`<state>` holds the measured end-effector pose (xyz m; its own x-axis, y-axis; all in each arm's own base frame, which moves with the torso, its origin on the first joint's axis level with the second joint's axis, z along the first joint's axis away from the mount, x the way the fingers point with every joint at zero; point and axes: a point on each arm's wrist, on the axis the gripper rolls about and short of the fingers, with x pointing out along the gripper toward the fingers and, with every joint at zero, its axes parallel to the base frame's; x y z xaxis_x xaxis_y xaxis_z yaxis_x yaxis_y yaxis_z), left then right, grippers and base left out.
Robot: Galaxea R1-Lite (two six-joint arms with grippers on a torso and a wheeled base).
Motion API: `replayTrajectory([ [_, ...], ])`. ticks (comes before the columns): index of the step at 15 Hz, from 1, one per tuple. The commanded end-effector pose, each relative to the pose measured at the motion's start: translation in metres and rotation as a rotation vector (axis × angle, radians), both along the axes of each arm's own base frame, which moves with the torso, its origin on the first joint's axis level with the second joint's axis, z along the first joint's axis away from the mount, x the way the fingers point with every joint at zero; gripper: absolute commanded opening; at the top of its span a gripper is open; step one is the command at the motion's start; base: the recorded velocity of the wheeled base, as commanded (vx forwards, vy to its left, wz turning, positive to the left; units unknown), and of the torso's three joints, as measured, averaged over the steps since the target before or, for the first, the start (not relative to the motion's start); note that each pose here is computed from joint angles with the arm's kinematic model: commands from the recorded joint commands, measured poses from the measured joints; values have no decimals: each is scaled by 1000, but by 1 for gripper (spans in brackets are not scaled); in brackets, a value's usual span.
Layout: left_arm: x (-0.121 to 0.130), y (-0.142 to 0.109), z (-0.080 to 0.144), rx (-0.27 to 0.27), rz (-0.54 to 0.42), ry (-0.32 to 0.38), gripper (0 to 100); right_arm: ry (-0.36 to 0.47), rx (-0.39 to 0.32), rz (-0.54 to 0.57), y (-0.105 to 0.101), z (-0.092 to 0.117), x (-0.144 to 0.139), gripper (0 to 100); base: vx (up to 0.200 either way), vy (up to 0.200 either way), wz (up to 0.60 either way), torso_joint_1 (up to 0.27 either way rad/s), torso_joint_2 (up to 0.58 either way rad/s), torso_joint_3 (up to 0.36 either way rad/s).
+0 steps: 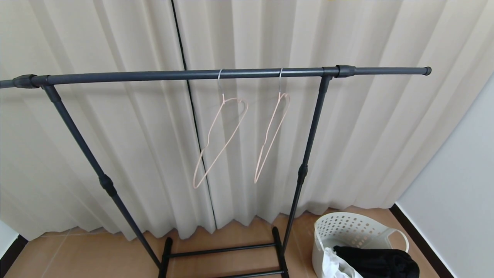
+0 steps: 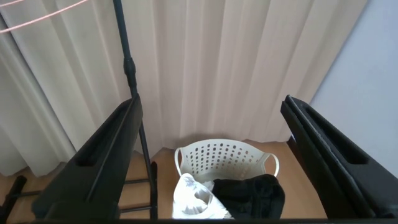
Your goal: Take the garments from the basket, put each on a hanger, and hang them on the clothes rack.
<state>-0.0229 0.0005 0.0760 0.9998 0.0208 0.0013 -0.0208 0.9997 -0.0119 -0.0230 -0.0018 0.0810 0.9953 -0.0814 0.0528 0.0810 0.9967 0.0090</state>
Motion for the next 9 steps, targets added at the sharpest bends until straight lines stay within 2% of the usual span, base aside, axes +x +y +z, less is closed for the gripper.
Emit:
replayTrajectory([
  [1,0,0,0,0,1,0,100,-1,0,0,0,0,0,100,0,0,0,-168,383,222],
  [4,0,0,0,0,1,0,100,-1,0,0,0,0,0,100,0,0,0,-172,427,258],
  [9,0,0,0,0,1,0,100,-1,0,0,0,0,0,100,0,0,0,-201,540,341],
])
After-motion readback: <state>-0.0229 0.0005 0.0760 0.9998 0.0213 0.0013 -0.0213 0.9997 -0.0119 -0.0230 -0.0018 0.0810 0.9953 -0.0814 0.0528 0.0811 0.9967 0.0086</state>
